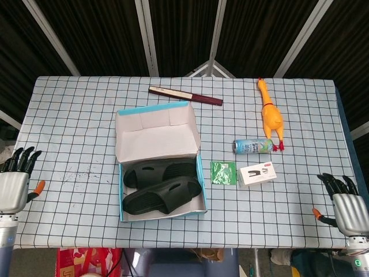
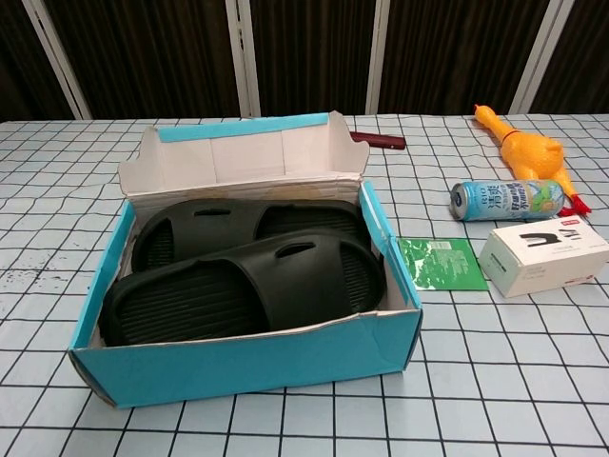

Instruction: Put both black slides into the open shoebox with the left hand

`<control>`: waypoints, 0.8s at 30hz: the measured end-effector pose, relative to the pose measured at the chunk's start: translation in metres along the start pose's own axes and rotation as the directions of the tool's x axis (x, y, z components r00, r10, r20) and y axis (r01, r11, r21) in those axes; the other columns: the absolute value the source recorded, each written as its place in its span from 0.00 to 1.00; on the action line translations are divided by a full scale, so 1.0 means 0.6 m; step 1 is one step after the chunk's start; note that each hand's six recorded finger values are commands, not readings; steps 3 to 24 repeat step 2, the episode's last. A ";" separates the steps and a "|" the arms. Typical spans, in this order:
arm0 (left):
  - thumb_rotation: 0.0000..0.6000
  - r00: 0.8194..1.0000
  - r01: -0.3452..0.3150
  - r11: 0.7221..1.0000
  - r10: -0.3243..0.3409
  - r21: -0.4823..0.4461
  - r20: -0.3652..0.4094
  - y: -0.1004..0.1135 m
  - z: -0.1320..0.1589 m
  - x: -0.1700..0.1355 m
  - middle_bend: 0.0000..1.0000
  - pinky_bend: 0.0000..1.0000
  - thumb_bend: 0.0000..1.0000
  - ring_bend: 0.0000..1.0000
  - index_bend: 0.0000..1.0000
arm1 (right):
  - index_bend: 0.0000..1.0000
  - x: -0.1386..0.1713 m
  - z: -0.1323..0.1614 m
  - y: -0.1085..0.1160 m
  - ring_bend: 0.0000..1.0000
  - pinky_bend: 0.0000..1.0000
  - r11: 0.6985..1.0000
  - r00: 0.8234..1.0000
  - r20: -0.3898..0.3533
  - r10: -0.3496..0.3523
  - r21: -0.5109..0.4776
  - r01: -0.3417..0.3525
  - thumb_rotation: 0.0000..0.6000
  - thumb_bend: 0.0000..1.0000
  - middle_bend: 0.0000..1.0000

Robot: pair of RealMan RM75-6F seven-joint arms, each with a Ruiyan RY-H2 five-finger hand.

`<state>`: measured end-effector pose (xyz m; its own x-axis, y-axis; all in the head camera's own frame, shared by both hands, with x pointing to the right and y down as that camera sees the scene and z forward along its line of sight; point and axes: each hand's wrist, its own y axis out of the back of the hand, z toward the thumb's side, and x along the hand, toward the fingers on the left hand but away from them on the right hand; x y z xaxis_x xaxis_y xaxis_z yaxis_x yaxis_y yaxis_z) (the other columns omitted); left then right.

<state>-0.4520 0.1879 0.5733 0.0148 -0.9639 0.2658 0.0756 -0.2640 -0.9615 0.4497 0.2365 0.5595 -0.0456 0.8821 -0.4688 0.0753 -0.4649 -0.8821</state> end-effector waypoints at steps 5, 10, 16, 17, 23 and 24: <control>1.00 1.000 -0.015 1.000 0.015 -0.020 -0.016 0.000 -0.011 -0.002 0.11 0.22 0.36 0.09 0.16 | 0.18 0.001 0.000 0.000 0.20 0.08 1.000 1.000 0.003 -0.002 -0.003 0.002 1.00 0.23 0.16; 1.00 1.000 -0.015 1.000 0.015 -0.020 -0.016 0.000 -0.011 -0.002 0.11 0.22 0.36 0.09 0.16 | 0.18 0.001 0.000 0.000 0.20 0.08 1.000 1.000 0.003 -0.002 -0.003 0.002 1.00 0.23 0.16; 1.00 1.000 -0.015 1.000 0.015 -0.020 -0.016 0.000 -0.011 -0.002 0.11 0.22 0.36 0.09 0.16 | 0.18 0.001 0.000 0.000 0.20 0.08 1.000 1.000 0.003 -0.002 -0.003 0.002 1.00 0.23 0.16; 1.00 1.000 -0.015 1.000 0.015 -0.020 -0.016 0.000 -0.011 -0.002 0.11 0.22 0.36 0.09 0.16 | 0.18 0.001 0.000 0.000 0.20 0.08 1.000 1.000 0.003 -0.002 -0.003 0.002 1.00 0.23 0.16; 1.00 1.000 -0.015 1.000 0.015 -0.020 -0.016 0.000 -0.011 -0.002 0.11 0.22 0.36 0.09 0.16 | 0.18 0.001 0.000 0.000 0.20 0.08 1.000 1.000 0.003 -0.002 -0.003 0.002 1.00 0.23 0.16; 1.00 1.000 -0.015 1.000 0.015 -0.020 -0.016 0.000 -0.011 -0.002 0.11 0.22 0.36 0.09 0.16 | 0.18 0.001 0.000 0.000 0.20 0.08 1.000 1.000 0.003 -0.002 -0.003 0.002 1.00 0.23 0.16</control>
